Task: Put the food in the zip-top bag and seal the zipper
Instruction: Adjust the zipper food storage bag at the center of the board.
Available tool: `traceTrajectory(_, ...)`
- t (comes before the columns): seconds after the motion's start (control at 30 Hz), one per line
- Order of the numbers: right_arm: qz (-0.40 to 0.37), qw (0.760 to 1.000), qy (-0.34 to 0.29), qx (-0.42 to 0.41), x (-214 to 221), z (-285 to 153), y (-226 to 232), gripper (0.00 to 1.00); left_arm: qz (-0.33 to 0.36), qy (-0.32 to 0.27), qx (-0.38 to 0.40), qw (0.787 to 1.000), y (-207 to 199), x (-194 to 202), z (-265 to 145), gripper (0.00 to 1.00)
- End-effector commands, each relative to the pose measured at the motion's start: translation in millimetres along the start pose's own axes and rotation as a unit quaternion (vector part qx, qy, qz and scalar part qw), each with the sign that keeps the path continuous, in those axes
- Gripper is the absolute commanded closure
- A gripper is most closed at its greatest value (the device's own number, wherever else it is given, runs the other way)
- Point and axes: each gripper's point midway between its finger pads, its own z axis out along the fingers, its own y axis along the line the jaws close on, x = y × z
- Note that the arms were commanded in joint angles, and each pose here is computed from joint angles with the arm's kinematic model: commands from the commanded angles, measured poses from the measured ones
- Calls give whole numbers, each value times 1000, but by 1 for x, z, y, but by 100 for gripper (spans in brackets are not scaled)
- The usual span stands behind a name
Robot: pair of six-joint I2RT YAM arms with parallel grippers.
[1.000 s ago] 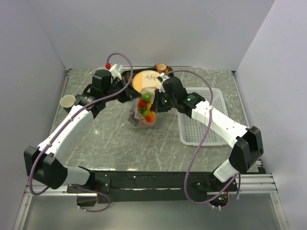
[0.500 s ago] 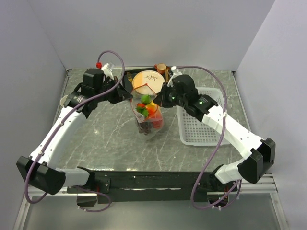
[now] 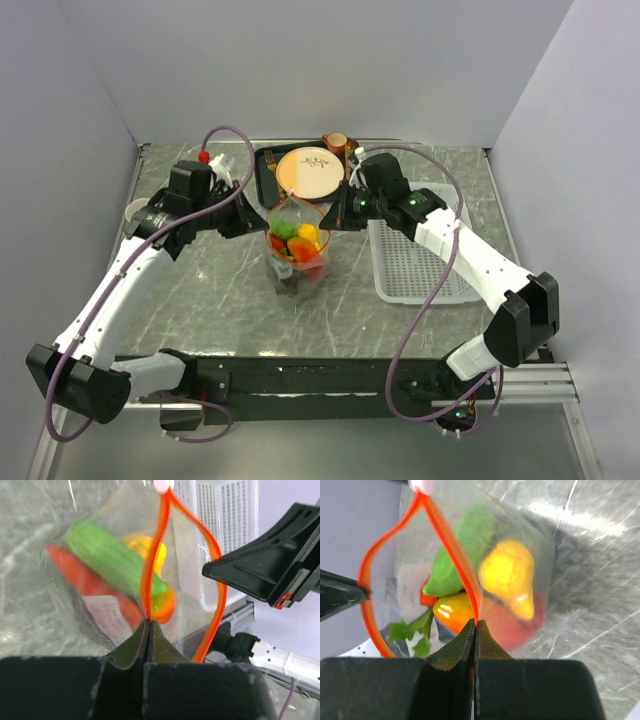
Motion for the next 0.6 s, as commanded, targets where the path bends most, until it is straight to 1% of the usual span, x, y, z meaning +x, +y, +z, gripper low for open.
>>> traceTrajectory(0.0,-7,999,-7,-37,-9,11,14,99,0,-6,48,999,-14,0,2,99)
traceTrajectory(0.03,-15,999,-26,-38,-22,8,21,99,-2,-10,50,999,-15,-2,4,99)
traceTrajectory(0.07,-18,999,-30,-33,-27,9,21,97,0,-18,56,998,-18,-7,5,99)
traceTrajectory(0.1,-26,999,-38,-28,-33,10,21,94,-1,-21,60,998,-21,-10,4,99)
traceTrajectory(0.13,-29,998,-61,-10,-46,10,19,91,0,-23,58,998,-21,-13,7,99)
traceTrajectory(0.17,-14,999,-43,10,-44,22,7,98,-1,-28,58,998,-23,-17,7,99)
traceTrajectory(0.2,-16,1000,-19,11,-41,24,7,100,-4,-28,58,998,-24,-19,8,99)
traceTrajectory(0.23,-30,999,-13,-3,-46,19,21,100,-1,-26,62,998,-28,-21,6,99)
traceTrajectory(0.27,-39,999,-14,17,-43,16,20,100,1,-38,71,997,-38,-29,-2,99)
traceTrajectory(0.3,-55,998,-17,19,-37,15,29,100,2,-45,80,996,-44,-32,-7,99)
traceTrajectory(0.33,-54,998,-15,21,-32,16,26,98,6,-63,91,994,-52,-38,-18,99)
traceTrajectory(0.37,-58,998,-14,-3,-32,12,35,100,14,-80,101,992,-62,-46,-29,99)
traceTrajectory(0.4,-63,998,-9,-8,-31,9,38,100,16,-78,96,992,-64,-46,-35,99)
traceTrajectory(0.47,-77,997,-27,-18,-36,-8,53,100,31,-98,97,990,-76,-58,-51,99)
traceTrajectory(0.53,-83,994,-47,-55,-37,-14,63,95,34,-106,86,990,-72,-60,-53,99)
traceTrajectory(0.57,-79,994,-46,-54,-36,-14,62,95,26,-97,79,992,-65,-55,-47,99)
